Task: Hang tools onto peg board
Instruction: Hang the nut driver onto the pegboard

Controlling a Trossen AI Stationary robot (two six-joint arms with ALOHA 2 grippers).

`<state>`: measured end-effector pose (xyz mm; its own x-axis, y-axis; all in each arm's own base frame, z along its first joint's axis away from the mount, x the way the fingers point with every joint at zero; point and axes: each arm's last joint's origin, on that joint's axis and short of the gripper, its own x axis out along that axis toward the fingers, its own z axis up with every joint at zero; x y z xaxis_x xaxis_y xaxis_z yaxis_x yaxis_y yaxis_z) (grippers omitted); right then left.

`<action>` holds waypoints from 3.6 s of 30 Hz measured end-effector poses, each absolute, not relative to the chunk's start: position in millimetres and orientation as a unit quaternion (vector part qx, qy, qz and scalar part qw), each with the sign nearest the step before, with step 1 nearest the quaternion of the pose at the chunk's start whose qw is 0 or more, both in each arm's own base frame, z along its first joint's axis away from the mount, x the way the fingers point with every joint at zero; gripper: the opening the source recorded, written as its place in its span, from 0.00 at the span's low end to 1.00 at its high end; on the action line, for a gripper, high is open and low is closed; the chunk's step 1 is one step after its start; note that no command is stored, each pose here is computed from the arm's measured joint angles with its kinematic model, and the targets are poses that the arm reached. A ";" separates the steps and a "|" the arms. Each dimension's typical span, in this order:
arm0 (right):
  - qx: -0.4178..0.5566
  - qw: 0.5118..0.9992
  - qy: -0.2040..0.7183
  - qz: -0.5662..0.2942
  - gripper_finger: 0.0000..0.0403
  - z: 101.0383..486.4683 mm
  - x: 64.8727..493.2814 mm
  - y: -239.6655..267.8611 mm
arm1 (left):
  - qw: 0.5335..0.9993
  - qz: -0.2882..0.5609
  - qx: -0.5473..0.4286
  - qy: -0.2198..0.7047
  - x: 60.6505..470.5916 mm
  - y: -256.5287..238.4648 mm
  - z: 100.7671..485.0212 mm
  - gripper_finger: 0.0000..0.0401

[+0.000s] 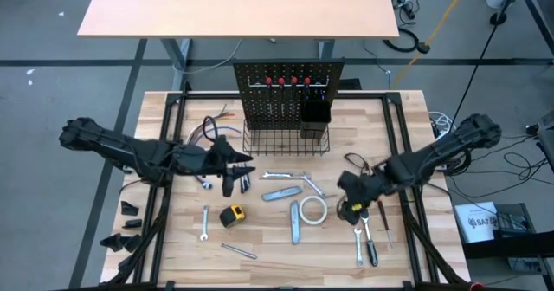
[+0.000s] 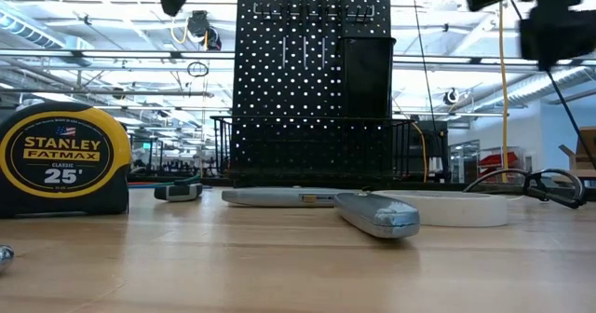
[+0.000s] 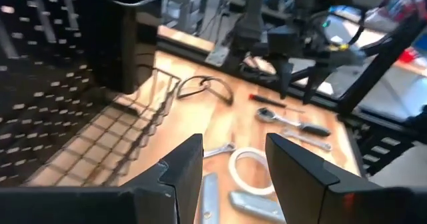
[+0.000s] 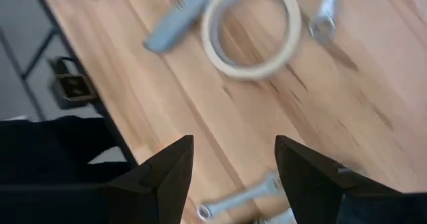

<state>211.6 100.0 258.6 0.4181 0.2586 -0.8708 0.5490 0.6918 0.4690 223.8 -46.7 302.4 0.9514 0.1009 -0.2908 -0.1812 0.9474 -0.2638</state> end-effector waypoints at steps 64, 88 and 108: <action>0.390 0.620 0.581 -0.356 0.08 144.0 109.4 131.6 | 0.976 0.037 -0.187 0.108 242.5 -16.0 294.6 0.42; 0.305 0.892 0.235 -0.236 0.08 280.6 173.3 156.5 | 0.982 -0.066 -0.178 -0.007 242.4 -24.6 336.5 0.42; 0.006 0.982 0.093 -0.164 0.08 417.8 245.9 88.4 | 0.988 -0.004 -0.123 -0.091 238.8 -39.1 409.1 0.42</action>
<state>245.9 88.4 417.8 0.9286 -0.3219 -0.1844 0.3242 0.9458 -0.0184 238.8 -39.1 409.1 0.9835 0.0142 0.1804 0.0307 0.9695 -0.2432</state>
